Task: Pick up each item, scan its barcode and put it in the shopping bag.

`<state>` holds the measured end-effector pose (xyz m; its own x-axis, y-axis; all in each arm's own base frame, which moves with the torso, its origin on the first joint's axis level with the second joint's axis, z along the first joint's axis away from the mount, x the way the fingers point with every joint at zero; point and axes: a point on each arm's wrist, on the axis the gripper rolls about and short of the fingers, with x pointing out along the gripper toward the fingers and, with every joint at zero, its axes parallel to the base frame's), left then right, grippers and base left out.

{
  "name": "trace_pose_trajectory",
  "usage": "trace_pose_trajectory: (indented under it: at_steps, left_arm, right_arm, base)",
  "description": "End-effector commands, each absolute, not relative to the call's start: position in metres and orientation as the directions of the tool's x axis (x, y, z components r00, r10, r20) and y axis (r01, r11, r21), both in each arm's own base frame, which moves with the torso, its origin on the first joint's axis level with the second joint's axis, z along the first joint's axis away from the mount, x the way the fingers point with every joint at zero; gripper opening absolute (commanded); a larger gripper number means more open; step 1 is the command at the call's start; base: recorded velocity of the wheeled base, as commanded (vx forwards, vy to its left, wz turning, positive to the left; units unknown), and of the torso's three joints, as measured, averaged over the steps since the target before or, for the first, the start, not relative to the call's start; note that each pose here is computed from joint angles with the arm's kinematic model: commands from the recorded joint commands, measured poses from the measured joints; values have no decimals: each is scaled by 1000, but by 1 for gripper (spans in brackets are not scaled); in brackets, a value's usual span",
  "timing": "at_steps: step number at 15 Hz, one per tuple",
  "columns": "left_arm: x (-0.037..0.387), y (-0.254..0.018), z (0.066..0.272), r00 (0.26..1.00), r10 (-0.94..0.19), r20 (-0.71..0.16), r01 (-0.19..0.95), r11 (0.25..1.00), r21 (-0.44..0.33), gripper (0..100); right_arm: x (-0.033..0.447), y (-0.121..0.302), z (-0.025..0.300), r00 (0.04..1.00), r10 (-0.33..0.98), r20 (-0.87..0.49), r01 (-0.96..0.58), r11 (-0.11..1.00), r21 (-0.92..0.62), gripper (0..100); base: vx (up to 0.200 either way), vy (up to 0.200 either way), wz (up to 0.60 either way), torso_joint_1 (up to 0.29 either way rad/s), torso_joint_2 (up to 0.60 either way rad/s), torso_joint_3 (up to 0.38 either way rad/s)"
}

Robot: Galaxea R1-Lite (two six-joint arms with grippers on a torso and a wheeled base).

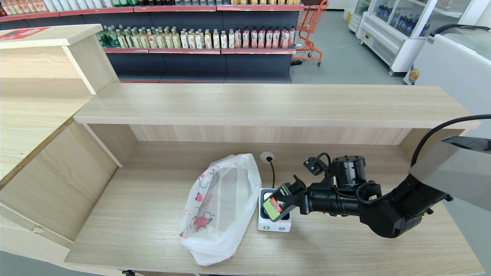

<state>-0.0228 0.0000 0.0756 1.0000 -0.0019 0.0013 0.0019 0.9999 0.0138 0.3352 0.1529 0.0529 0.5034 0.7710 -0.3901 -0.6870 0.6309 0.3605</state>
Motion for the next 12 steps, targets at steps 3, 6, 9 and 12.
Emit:
trace_pose_trajectory:
  at_steps: [3,6,9,12]
  left_arm:
    - [-23,0,76,1000,-2,2,2,1000,14,100]
    - [-23,0,76,1000,-3,2,3,1000,14,100]
    - [-23,0,76,1000,0,2,0,1000,11,100]
    - [-23,0,76,1000,-2,0,2,1000,11,100]
  right_arm:
    - [340,159,41,527,753,-394,-679,652,337,0]
    - [338,158,58,541,764,-353,-681,644,349,0]
    - [331,141,108,599,761,-249,-647,644,410,0]
    - [310,106,152,670,717,-195,-621,684,382,0]
  base:
    - [0,0,0,0,0,0]
    - [0,0,0,0,0,0]
    - [0,0,0,0,0,0]
    - [0,0,0,0,0,0]
